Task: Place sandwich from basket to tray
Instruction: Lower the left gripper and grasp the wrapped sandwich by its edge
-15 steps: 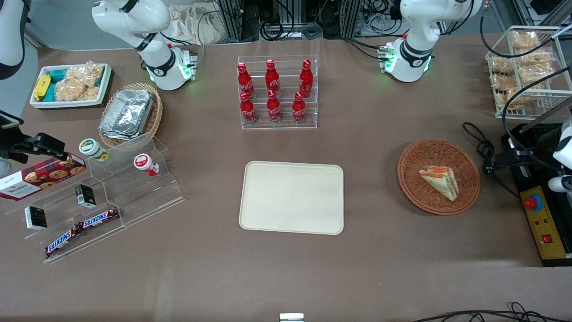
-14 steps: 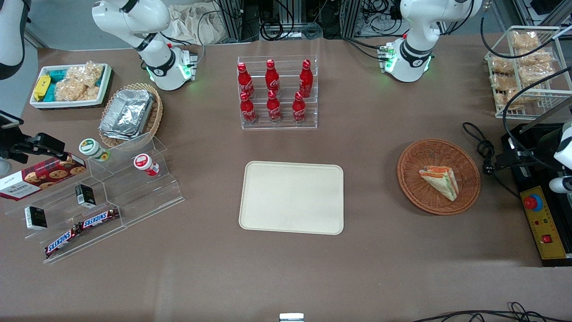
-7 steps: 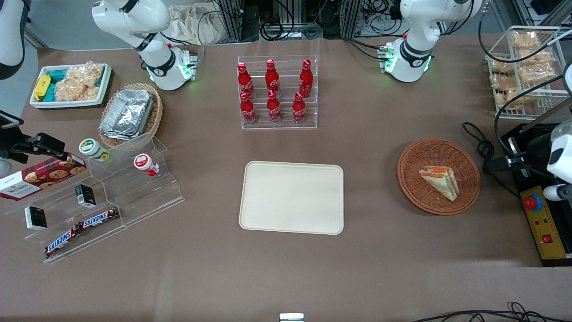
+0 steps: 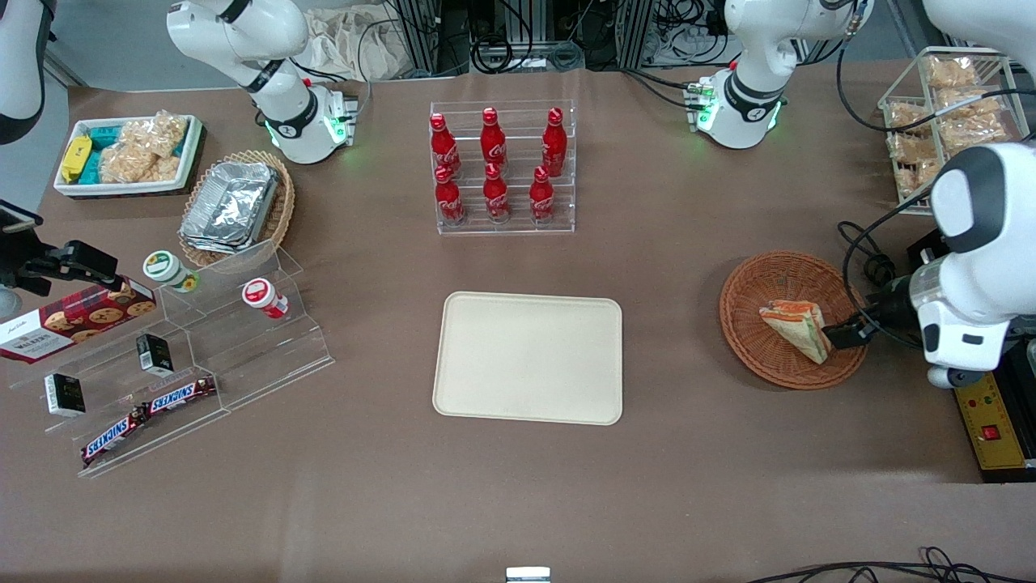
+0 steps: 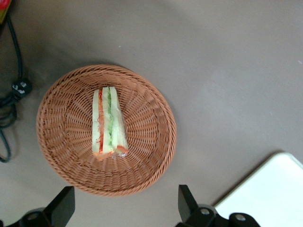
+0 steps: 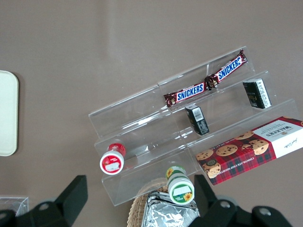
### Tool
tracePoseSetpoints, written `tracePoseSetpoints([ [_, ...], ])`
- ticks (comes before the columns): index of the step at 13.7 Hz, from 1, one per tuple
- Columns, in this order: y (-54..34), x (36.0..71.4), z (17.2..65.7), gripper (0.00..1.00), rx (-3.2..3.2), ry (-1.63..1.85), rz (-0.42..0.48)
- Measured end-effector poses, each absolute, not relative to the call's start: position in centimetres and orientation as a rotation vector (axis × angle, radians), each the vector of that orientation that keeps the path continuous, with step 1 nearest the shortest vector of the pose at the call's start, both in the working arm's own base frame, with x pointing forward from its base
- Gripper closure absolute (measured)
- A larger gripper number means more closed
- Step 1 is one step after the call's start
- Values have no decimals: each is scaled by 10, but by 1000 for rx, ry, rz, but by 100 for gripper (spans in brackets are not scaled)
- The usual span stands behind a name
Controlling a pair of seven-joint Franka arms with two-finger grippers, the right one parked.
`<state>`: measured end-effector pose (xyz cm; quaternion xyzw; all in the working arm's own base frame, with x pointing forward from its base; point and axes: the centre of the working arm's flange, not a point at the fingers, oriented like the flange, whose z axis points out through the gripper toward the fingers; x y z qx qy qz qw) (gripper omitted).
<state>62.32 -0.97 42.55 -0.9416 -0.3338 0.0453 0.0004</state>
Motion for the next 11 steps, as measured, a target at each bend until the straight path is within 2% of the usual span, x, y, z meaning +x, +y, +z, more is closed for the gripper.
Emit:
tracePoseSetpoints([
  [3,-14,604,373,5,-2855,-1101,187],
  [6,-8,590,342,7,-2821,-1096,200],
  [11,9,569,294,6,-2833,-1142,116],
])
